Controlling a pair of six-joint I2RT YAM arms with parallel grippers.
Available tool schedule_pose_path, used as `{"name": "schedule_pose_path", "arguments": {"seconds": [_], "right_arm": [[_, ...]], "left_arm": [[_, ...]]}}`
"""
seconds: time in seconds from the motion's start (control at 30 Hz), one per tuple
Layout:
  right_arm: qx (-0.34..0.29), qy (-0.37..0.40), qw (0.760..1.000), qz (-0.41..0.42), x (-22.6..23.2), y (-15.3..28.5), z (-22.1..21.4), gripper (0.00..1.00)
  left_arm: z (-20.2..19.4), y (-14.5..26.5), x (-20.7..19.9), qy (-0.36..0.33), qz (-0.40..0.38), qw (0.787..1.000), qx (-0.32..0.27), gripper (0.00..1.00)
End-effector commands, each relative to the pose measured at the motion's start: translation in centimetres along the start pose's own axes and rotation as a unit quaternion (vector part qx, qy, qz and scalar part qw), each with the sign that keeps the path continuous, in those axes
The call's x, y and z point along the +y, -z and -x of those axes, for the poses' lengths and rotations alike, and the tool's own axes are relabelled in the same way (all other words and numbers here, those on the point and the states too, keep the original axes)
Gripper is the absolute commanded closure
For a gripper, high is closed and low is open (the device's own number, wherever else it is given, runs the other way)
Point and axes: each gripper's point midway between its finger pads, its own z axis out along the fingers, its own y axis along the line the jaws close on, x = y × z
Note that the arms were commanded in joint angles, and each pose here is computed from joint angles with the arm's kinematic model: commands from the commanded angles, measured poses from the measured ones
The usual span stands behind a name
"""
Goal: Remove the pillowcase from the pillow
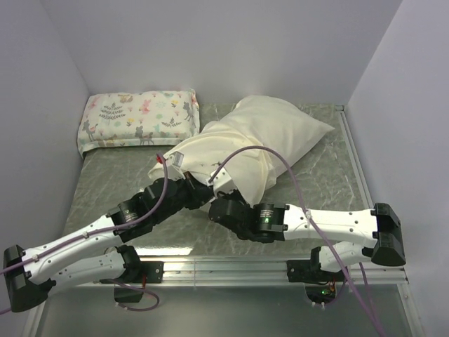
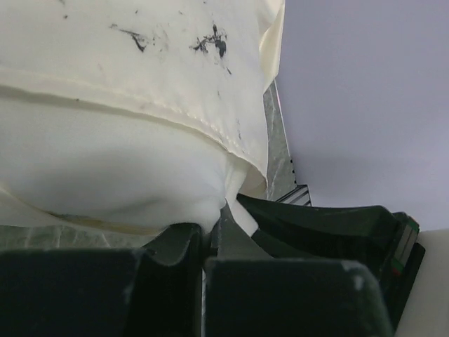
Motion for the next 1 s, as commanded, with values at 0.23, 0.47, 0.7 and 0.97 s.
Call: {"name": "schedule_pose_path", "arguments": {"seconds": [0.23, 0.47, 0.7, 0.97], "right_arm": [[-0.026, -0.091, 0.995, -0.025, -5.1, 1.4, 2.8, 1.0], [-0.029, -0.125, 0.991, -0.026, -6.2, 2.2, 2.6, 1.0], [-0.034, -0.132, 0.99, -0.03, -6.8, 2.6, 3.5, 1.0], [-0.042, -0.148, 0.988, -0.025, -7.3, 3.1, 3.9, 1.0]], "left_arm": [[5.4, 4.6, -6.1, -0.014, -0.071, 0.995, -0.069, 0.28], [7.3, 5.4, -1.7, -0.041, 0.04, 0.992, -0.115, 0.36], [5.4, 3.6, 2.5, -0.062, 0.113, 0.986, -0.103, 0.27], [5.0, 2.6, 4.2, -0.053, 0.145, 0.981, -0.114, 0.28]]}}
